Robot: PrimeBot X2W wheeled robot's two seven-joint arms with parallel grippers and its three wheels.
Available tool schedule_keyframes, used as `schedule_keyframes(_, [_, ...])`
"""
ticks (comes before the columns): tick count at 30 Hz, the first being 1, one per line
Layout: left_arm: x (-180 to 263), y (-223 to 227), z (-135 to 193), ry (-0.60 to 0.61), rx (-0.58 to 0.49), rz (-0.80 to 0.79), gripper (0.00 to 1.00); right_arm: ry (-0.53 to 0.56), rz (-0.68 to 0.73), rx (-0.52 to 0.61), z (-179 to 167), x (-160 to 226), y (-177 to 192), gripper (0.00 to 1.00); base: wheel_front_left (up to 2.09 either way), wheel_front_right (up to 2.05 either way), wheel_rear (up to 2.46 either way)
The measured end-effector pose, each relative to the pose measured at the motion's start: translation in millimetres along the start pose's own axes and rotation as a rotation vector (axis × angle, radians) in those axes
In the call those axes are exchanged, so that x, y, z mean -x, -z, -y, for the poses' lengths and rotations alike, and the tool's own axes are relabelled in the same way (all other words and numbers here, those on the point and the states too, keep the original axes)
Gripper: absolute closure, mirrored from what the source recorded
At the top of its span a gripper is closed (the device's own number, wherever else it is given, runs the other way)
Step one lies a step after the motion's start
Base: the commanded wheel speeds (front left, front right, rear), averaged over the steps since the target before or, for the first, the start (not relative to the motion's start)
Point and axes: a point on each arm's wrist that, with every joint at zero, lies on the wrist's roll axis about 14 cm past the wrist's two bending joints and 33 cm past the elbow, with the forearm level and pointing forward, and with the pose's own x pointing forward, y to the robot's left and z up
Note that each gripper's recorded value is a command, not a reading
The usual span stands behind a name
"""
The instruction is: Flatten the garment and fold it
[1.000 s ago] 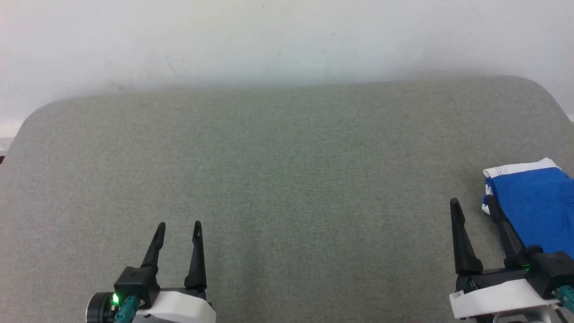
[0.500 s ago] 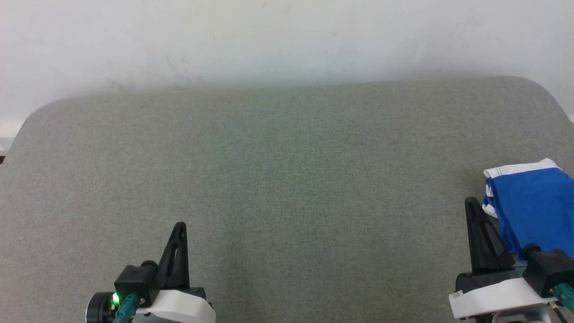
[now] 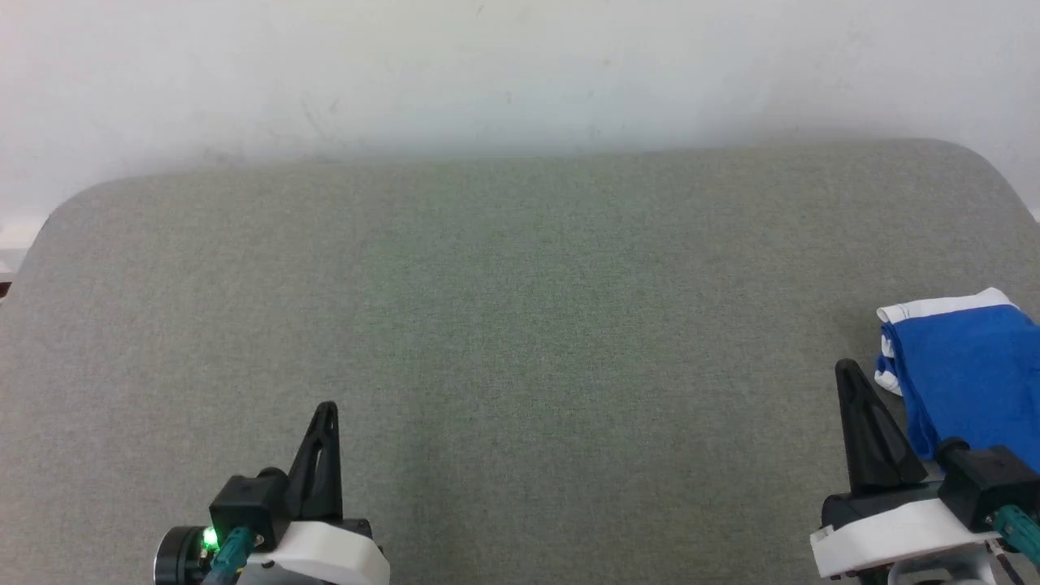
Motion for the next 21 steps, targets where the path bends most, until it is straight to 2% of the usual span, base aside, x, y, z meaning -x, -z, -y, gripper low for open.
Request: schedule_keyframes(21, [-1.7, -1.8, -1.6, -0.002, -0.019, -0.018, 1.00, -0.012, -0.033, 0.024, -2.9, -3.6, 3.2, 1.00, 0.00, 0.00, 0.00])
